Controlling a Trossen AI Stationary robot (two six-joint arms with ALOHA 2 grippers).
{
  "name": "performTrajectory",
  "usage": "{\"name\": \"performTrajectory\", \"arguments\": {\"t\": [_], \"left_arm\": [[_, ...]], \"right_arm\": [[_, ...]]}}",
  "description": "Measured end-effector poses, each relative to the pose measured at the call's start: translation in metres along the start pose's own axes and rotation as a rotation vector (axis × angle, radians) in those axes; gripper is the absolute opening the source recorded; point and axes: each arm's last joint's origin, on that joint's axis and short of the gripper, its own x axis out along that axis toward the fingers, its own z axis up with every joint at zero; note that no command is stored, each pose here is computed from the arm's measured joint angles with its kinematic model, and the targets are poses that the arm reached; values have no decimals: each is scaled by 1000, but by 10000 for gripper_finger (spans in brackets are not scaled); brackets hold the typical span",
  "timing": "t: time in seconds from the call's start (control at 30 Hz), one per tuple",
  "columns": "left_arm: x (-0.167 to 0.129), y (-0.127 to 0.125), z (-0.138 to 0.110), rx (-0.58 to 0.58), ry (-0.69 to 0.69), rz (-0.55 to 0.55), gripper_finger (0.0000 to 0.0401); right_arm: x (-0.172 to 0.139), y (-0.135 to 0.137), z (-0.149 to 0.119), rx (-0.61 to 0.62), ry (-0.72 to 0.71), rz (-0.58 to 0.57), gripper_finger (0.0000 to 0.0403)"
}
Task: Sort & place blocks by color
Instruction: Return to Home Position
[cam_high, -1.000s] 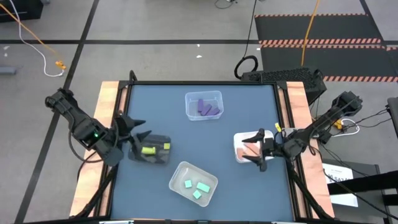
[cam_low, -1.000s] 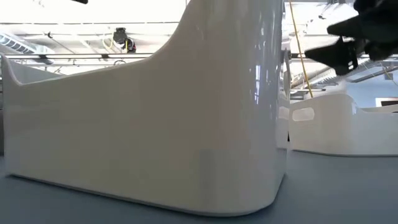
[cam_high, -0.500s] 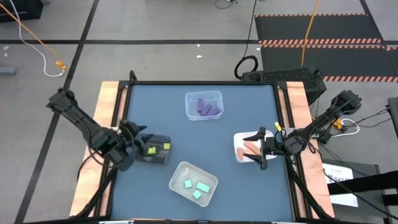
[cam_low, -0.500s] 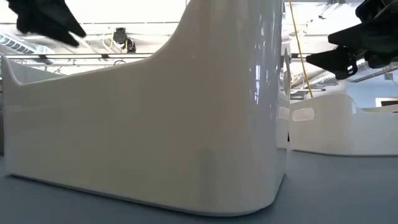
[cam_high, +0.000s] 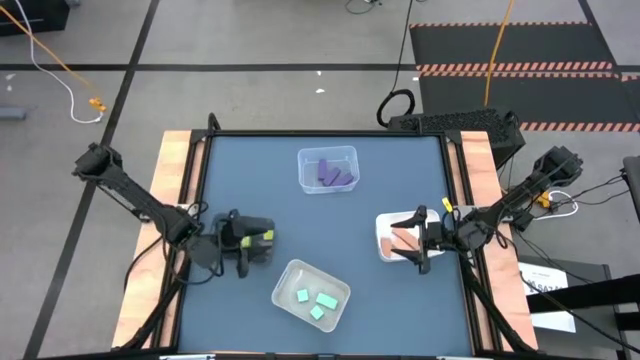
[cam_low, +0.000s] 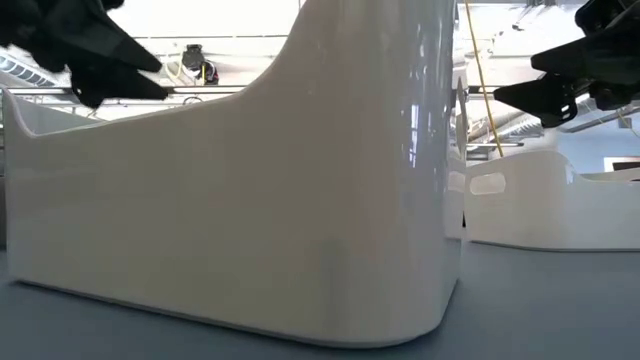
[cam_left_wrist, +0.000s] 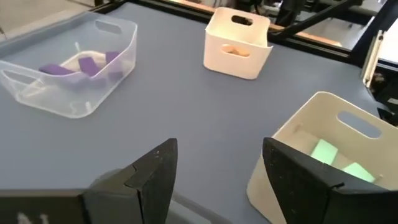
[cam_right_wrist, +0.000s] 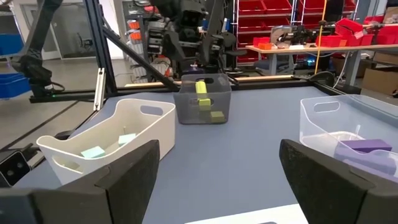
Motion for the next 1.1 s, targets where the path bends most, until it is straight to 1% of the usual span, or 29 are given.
{"name": "performTrajectory", "arguments": {"t": [0.1,0.2,0.27,0.5,0.6,0.7,0.9,1.1], "left_arm": [[2,15,-6,-10,-11,-18,237],[-1,29,-5,-9,-56,-40,237],[-5,40,-7,-1,-77,-38,237],[-16,71,-14,-49,-189,-40,237],[-18,78,-18,-45,-244,-71,237],[-19,84,-23,-41,-277,-78,237],[-18,93,-32,-42,-316,-56,237],[-17,97,-31,-29,-326,-18,237]], "right_arm": [[0,0,0,0,0,0,325],[0,0,0,0,1,0,325],[0,0,0,0,1,0,325],[0,0,0,0,1,1,325],[0,0,0,0,1,1,325],[0,0,0,0,1,1,325],[0,0,0,0,1,1,325],[0,0,0,0,1,1,325]]}}
